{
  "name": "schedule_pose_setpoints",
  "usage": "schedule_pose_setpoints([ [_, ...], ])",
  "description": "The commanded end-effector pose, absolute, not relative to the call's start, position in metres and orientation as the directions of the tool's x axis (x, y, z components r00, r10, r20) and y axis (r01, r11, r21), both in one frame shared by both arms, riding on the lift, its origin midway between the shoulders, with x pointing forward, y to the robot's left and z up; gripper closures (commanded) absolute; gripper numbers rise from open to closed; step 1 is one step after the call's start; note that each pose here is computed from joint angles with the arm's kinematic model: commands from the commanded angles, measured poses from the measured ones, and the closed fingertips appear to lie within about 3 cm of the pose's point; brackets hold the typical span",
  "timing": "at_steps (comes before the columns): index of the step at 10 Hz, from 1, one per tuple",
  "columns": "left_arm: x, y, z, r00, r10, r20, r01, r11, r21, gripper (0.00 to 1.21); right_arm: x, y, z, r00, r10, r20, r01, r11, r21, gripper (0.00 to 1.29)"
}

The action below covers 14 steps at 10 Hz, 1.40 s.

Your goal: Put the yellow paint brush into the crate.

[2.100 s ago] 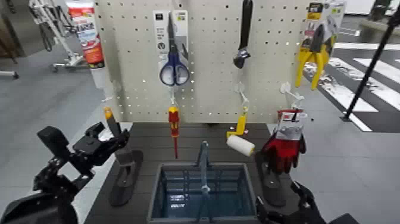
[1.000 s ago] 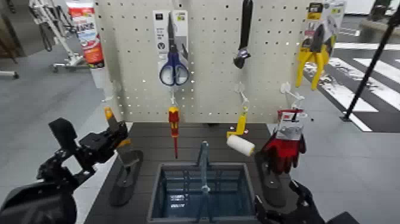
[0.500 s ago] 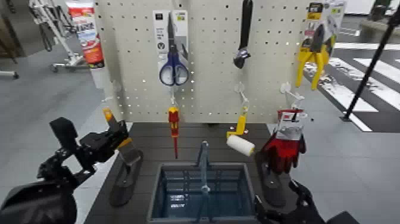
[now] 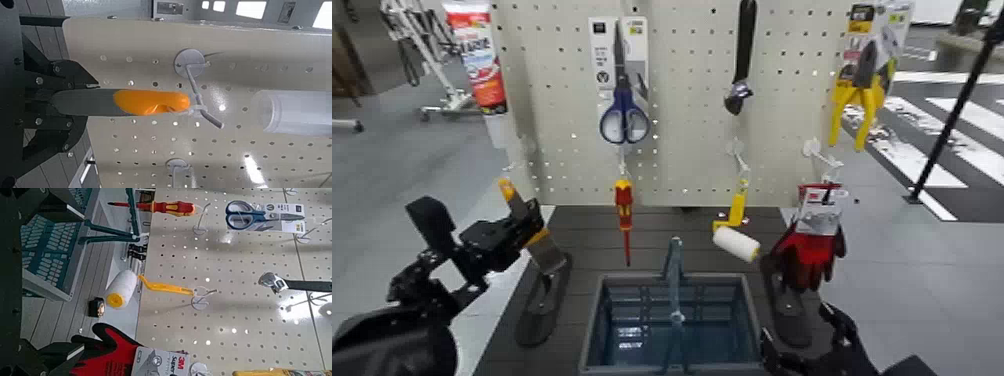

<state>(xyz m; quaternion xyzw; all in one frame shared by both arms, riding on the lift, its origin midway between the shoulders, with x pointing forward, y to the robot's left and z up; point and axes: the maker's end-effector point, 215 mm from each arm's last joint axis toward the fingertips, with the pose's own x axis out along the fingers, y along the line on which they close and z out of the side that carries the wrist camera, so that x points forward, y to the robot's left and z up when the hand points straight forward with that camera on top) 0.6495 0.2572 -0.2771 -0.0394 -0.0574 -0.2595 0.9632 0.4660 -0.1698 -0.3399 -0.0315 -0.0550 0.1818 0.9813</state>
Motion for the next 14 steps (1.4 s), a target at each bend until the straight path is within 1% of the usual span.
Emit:
schedule_pose_setpoints([
  [1,0.632,0.26,-0.244,0.85,-0.494,0.181,0.506,0.862,-0.022,1.18,0.465,-0.171,-0.339,0.929,0.358,0.097,-0.35,0.933,-0.083,0.15],
  [3,0.618,0.262,-0.218,0.843,-0.493,0.215,0.505,0.863,-0.001,1.18,0.464,-0.173,-0.338,0.929,0.356,0.097,-0.349,0.933,-0.085,0.15],
  [6,0.605,0.256,-0.205,0.835,-0.502,0.227,0.516,0.857,-0.003,1.18,0.463,-0.174,-0.338,0.93,0.354,0.097,-0.347,0.934,-0.086,0.15],
  [7,0.604,0.248,-0.206,0.826,-0.512,0.235,0.531,0.847,-0.022,1.18,0.463,-0.174,-0.338,0.93,0.353,0.098,-0.346,0.934,-0.084,0.15],
  [8,0.604,0.238,-0.21,0.819,-0.525,0.23,0.547,0.836,-0.037,1.18,0.463,-0.173,-0.338,0.93,0.355,0.098,-0.347,0.934,-0.084,0.15],
  [12,0.602,0.188,-0.227,0.769,-0.59,0.246,0.63,0.764,-0.139,1.18,0.465,-0.173,-0.339,0.931,0.351,0.096,-0.344,0.935,-0.081,0.15],
  [14,0.6,0.165,-0.239,0.747,-0.619,0.241,0.661,0.728,-0.182,1.18,0.465,-0.172,-0.339,0.93,0.354,0.096,-0.347,0.934,-0.081,0.15],
])
